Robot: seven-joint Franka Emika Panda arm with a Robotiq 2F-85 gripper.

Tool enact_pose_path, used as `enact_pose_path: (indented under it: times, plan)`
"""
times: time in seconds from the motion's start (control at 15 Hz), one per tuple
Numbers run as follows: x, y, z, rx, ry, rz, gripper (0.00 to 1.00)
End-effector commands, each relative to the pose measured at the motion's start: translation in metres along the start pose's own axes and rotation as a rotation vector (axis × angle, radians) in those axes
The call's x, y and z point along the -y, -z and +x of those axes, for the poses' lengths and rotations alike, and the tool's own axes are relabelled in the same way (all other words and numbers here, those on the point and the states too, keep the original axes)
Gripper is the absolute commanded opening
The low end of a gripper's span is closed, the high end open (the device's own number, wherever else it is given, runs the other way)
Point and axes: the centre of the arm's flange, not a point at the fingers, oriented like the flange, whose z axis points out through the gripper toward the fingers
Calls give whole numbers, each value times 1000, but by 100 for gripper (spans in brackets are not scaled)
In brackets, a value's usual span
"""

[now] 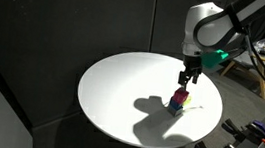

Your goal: Put the pink block on top of the stack on the left.

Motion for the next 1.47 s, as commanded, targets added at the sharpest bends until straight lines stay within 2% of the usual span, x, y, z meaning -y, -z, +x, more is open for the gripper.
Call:
enact_pose_path:
  times: [0.0,0.33,1.4]
  plan:
    - [-5,20,-18,28,-55,23,100]
    - [-9,35,-28,25,-87,35,100]
    - [-23,91,-68,-154,-131,86,100]
